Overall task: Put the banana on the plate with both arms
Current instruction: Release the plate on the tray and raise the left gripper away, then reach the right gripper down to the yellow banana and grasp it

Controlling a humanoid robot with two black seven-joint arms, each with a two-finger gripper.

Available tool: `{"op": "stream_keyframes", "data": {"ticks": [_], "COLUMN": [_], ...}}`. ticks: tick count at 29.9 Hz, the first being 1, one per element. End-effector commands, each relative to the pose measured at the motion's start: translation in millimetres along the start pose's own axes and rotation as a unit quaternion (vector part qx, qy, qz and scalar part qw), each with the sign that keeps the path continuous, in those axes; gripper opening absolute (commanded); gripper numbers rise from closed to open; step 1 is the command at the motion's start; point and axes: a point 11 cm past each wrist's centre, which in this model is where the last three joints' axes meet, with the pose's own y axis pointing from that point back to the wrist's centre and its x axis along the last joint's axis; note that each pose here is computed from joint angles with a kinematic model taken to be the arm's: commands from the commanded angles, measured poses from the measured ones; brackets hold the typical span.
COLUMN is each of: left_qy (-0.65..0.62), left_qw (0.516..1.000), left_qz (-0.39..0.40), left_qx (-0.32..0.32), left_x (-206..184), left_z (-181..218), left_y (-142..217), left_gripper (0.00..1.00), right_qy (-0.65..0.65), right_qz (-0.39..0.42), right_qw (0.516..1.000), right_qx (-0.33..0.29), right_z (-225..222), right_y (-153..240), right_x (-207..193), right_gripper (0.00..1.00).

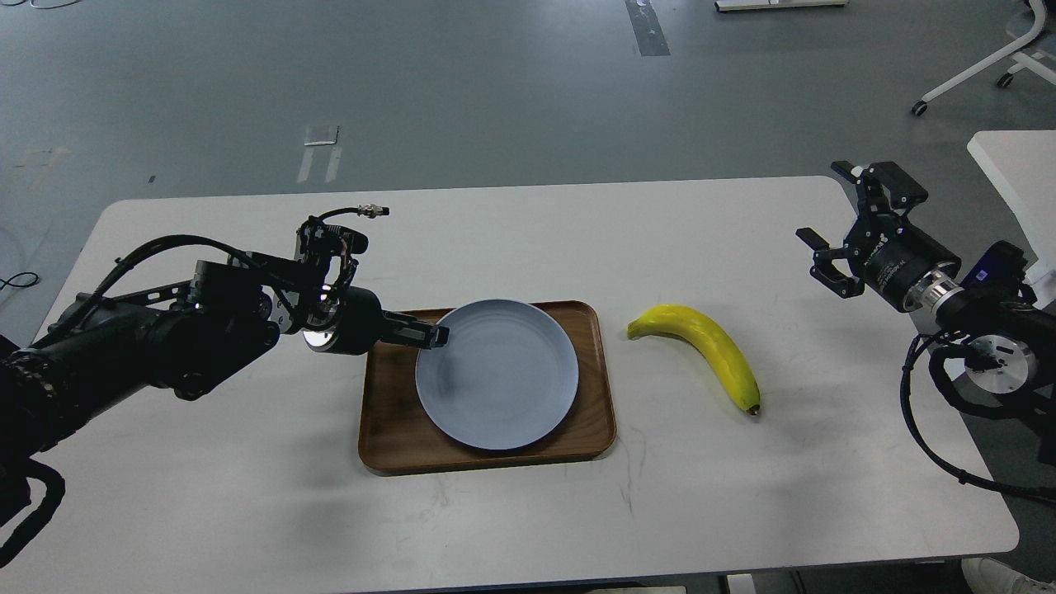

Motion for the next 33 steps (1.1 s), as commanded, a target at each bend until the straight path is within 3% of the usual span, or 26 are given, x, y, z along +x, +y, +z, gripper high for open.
{"op": "stream_keyframes", "data": {"ticks": [1, 6, 11, 13, 19, 27, 33], "left_qy": [0.002, 0.025, 0.181, 0.3, 0.449, 0.551, 0.558], "left_qw": [1.0, 0.999, 0.968, 0.913, 0.782, 0.655, 0.639], "left_qz": [0.005, 0.026, 0.134, 0.216, 0.35, 0.442, 0.453], "left_qx": [-0.002, -0.018, -0.114, -0.172, -0.253, -0.269, -0.274], "left_x": [3.5, 12.7, 52.6, 74.5, 98.4, 35.8, 29.8], "left_z": [0.4, 4.9, 16.4, 3.4, -36.4, -101.8, -107.4], "left_y": [2.0, 4.9, 27.4, 59.7, 127.5, 160.4, 164.8], "left_gripper": [1.0, 1.0, 1.0, 1.0, 1.0, 1.0, 1.0], "right_qy": [0.0, 0.0, 0.0, 0.0, 0.0, 0.066, 0.242], "right_qz": [0.001, 0.0, 0.0, -0.002, -0.004, -0.049, -0.148], "right_qw": [1.0, 1.0, 1.0, 1.0, 1.0, 0.996, 0.954], "right_qx": [-0.001, 0.0, -0.001, -0.001, -0.002, -0.042, -0.099], "right_z": [1.2, 0.3, 0.6, 0.4, 0.8, 11.3, -7.0], "right_y": [0.7, 0.6, 0.7, -0.2, -1.2, -3.7, -9.3], "right_x": [0.3, 0.3, 0.3, -1.0, -2.8, -16.6, -37.4], "right_gripper": [1.0, 1.0, 1.0, 1.0, 1.0, 1.0, 1.0]}}
